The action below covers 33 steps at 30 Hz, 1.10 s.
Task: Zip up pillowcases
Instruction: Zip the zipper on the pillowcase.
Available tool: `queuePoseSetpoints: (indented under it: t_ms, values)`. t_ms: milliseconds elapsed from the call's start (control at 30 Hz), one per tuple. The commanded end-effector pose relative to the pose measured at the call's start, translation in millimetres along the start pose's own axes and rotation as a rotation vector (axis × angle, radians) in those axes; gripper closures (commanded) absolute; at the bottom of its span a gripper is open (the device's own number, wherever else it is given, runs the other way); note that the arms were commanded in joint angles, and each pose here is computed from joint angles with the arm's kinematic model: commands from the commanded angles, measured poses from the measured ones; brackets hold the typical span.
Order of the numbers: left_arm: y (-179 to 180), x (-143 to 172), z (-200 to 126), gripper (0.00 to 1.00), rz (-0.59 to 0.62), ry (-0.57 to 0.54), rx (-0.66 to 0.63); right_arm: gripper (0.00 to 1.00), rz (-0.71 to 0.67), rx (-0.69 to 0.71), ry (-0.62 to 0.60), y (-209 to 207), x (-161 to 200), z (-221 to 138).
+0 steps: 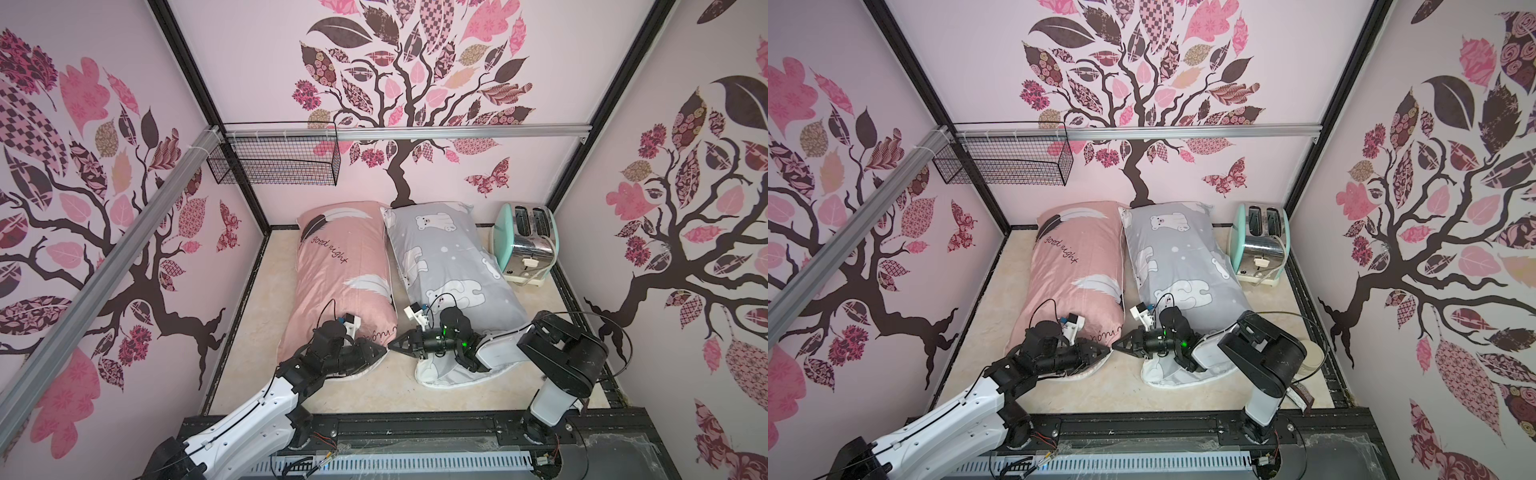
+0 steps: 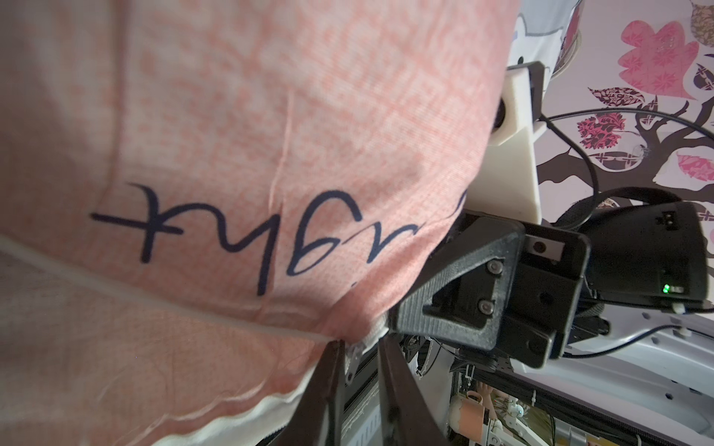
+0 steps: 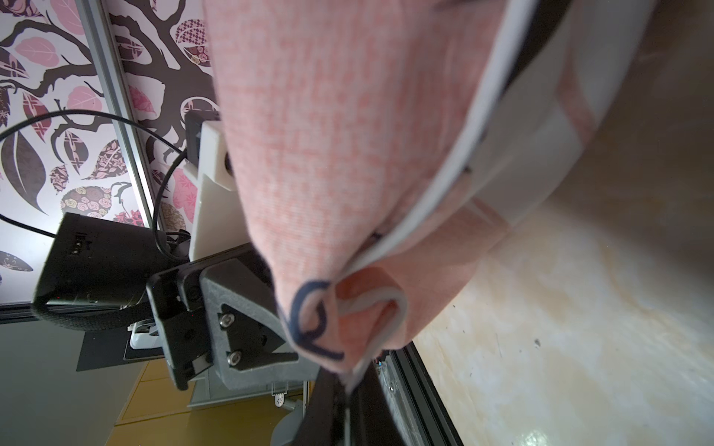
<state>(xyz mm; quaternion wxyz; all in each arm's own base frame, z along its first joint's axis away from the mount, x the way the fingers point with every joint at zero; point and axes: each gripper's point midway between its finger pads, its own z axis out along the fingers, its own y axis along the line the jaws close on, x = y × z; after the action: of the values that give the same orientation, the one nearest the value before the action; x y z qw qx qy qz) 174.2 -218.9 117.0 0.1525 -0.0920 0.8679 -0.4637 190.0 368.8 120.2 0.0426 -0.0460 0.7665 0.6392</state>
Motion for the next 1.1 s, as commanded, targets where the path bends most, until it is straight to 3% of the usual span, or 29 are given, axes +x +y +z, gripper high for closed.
queuePoseSetpoints:
  t_ms: [0, 467, 767, 1067]
  values:
    - [-1.4, -1.1, -1.3, 0.80, 0.016, -0.014, 0.006, 1.00, -0.016, -0.009, -0.005, 2.0, -1.9, 0.6]
    - [6.2, -3.8, -0.9, 1.00, 0.025, -0.027, -0.039, 1.00, -0.044, 0.005, -0.001, 4.1, -1.3, -0.6]
    - [16.0, -5.0, -1.6, 1.00, 0.042, -0.036, -0.090, 1.00, -0.216, 0.154, -0.046, 18.3, -19.6, -13.0]
    - [34.1, -6.4, -7.5, 1.00, 0.054, -0.057, -0.187, 1.00, -0.351, 0.311, -0.161, 37.5, -59.7, -56.6]
